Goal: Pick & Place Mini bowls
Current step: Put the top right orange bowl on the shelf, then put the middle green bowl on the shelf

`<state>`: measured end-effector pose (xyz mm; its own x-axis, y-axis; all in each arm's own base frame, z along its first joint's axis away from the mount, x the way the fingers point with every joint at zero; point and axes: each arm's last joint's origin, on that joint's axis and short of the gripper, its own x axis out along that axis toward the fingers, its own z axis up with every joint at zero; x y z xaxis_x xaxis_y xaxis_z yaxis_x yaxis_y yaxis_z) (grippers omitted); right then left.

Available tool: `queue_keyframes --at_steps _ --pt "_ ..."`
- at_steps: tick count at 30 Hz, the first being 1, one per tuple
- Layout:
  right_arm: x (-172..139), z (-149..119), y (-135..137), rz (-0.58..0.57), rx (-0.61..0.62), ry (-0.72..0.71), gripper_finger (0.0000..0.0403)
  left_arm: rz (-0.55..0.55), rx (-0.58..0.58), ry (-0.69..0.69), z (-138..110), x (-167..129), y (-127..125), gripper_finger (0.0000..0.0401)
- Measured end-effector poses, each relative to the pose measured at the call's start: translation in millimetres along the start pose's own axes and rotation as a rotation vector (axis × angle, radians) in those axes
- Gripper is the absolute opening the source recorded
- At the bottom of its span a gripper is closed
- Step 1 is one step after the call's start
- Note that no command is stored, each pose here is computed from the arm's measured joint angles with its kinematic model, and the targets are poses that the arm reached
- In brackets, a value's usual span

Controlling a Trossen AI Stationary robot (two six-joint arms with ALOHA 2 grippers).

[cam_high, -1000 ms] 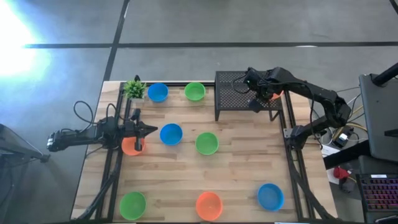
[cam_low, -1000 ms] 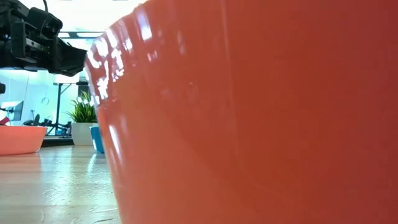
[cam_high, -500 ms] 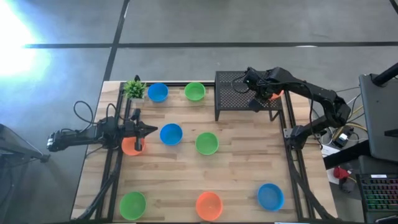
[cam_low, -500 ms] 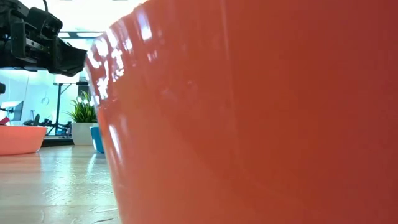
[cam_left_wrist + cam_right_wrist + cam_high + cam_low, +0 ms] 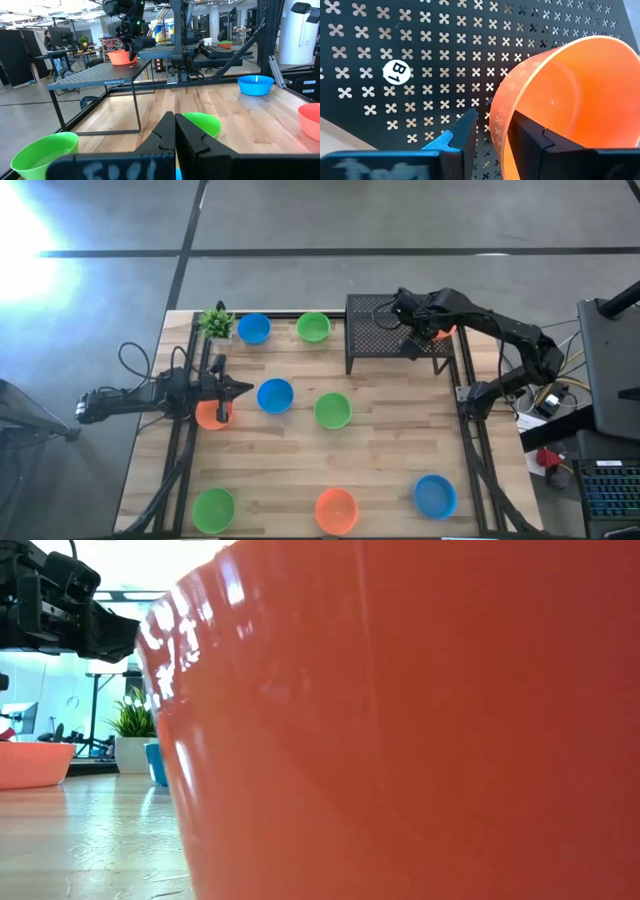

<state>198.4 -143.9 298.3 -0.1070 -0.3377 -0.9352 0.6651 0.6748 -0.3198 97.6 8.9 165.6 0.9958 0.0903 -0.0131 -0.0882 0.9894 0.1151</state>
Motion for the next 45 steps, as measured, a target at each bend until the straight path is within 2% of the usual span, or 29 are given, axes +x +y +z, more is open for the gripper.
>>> queue_keyframes --at_steps 10,22,32,38,45 --pt "-25 -2 -9 0.017 0.034 -0.091 0.0087 0.000 0.000 0.000 0 0 0 0.0000" --pt "-59 -28 -25 0.050 0.146 -0.238 0.0072 0.000 0.000 0.000 0 0 0 0.0000" --pt "-89 -50 -31 0.114 0.198 -0.458 0.0084 0.000 0.000 0.000 0 0 0 0.0000" --pt "-106 -67 -26 0.173 0.170 -0.559 0.0085 0.000 0.000 0.000 0 0 0 0.0000" --pt "-120 -83 -13 0.247 0.068 -0.634 0.0073 0.000 0.000 0.000 0 0 0 0.0000"
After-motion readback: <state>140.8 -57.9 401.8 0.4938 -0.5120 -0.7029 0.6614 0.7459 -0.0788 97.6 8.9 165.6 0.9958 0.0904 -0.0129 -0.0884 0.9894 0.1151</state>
